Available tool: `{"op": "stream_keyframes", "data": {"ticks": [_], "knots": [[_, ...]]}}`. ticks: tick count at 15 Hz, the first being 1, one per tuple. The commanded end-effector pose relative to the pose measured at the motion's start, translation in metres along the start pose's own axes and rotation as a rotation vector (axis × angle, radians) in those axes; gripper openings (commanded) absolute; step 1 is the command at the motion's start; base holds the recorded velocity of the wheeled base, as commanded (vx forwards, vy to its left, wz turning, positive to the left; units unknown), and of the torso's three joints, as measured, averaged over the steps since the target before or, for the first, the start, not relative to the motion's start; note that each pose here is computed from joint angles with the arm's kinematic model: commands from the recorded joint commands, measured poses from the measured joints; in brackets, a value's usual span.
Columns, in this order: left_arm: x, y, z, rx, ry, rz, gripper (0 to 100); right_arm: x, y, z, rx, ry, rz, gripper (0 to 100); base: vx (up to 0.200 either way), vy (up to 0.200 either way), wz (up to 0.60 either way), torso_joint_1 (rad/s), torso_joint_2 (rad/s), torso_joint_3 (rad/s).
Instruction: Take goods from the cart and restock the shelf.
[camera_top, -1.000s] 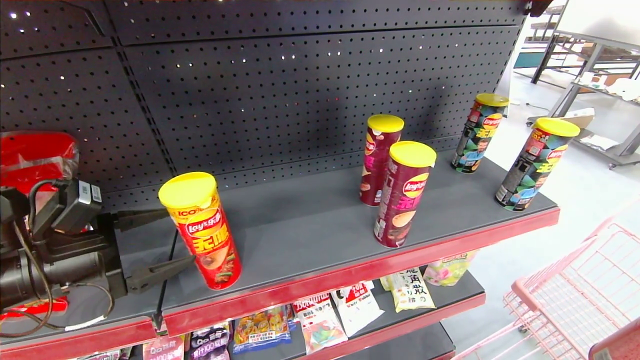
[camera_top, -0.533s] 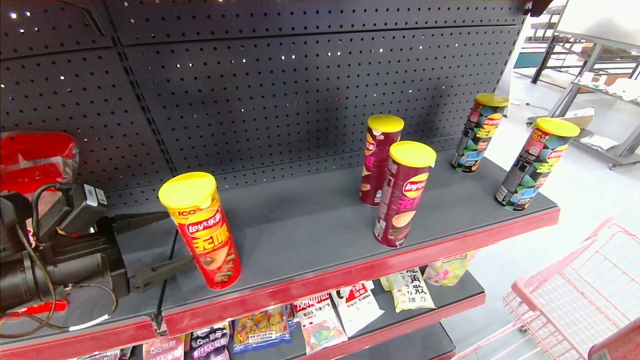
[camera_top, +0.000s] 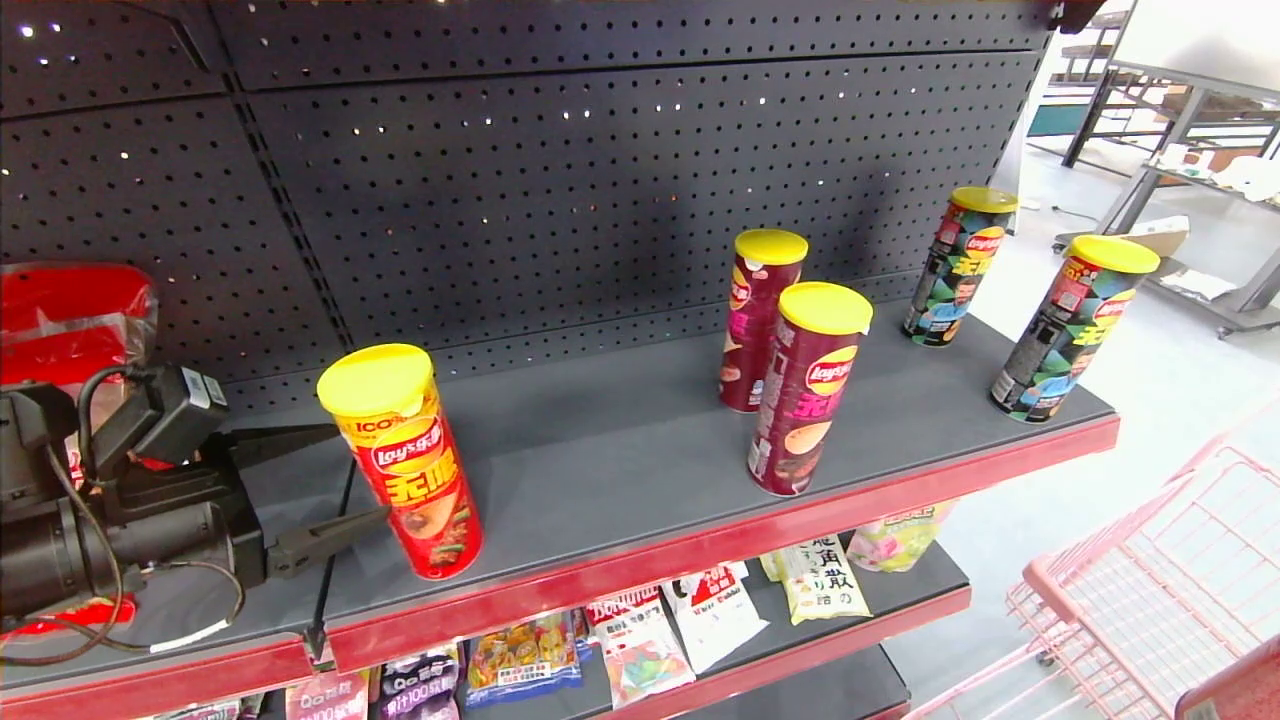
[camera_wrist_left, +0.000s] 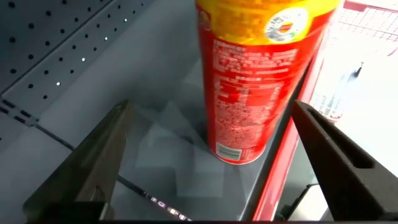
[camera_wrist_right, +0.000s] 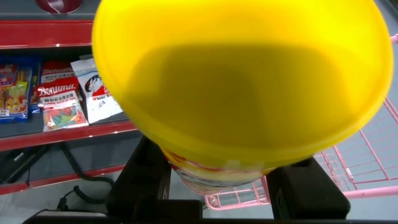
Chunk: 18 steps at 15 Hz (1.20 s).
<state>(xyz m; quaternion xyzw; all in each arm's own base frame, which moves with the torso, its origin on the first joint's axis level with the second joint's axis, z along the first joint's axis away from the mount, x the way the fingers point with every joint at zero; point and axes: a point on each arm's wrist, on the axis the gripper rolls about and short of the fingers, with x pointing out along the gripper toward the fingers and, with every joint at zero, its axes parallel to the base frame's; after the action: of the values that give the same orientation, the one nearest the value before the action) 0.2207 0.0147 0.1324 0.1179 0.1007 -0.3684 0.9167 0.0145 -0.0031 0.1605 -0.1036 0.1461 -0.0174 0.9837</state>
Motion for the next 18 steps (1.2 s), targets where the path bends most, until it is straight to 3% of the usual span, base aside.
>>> {"op": "stream_keyframes", "data": {"ticks": [1, 18], "knots": [[0.0022, 0.002, -0.0018, -0.008, 0.006, 0.0, 100, 0.0006, 0.0003, -0.0008, -0.003, 0.004, 0.002, 0, 0.0, 0.0, 0.0, 0.0, 0.0, 0.0], [-0.0013, 0.0106, -0.0075, -0.03, 0.049, 0.09, 100, 0.0009, 0.0005, -0.0012, -0.002, 0.007, 0.005, 0, 0.0, 0.0, 0.0, 0.0, 0.0, 0.0]]}}
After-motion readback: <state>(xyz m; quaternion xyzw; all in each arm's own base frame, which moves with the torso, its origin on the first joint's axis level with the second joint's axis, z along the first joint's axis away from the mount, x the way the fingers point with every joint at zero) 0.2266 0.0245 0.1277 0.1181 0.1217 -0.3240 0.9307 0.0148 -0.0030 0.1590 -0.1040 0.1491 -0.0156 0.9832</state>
